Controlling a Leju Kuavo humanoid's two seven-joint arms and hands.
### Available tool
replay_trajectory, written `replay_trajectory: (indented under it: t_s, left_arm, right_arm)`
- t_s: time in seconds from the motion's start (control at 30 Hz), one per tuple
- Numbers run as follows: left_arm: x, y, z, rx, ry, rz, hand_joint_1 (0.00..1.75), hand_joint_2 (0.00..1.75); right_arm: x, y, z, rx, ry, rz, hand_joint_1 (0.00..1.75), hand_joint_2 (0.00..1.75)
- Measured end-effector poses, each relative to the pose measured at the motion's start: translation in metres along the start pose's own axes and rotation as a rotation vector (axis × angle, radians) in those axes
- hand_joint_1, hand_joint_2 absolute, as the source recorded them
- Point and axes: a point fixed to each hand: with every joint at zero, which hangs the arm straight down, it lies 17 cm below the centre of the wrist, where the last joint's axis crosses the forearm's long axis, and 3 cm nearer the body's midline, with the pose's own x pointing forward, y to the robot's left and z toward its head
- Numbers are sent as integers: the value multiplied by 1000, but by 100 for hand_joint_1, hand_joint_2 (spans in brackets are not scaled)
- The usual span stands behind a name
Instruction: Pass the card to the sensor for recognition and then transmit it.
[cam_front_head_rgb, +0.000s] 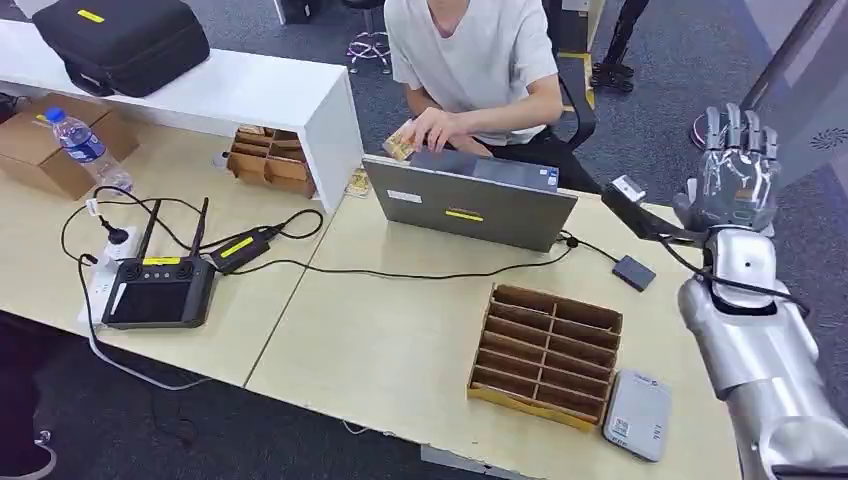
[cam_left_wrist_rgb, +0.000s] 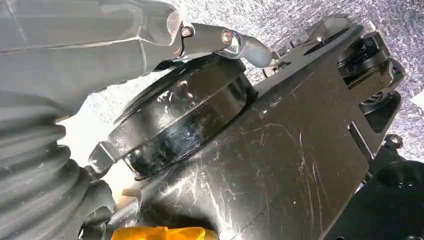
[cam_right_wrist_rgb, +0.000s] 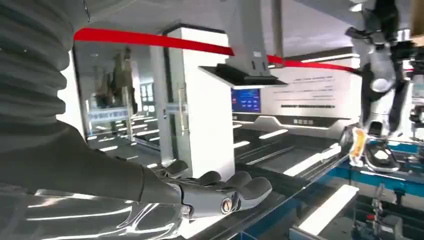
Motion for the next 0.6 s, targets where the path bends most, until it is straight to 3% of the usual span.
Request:
replay_trajectory:
  t_s: [0.3,0.6]
  left_arm:
    - [-3,3,0,7,-9,27,0,175]
    - [-9,4,1,11,1,54,0,175]
  right_arm:
    - [-130,35,25,133,176,209,0,175]
    - [-303,32,88,235,443,360,0,175]
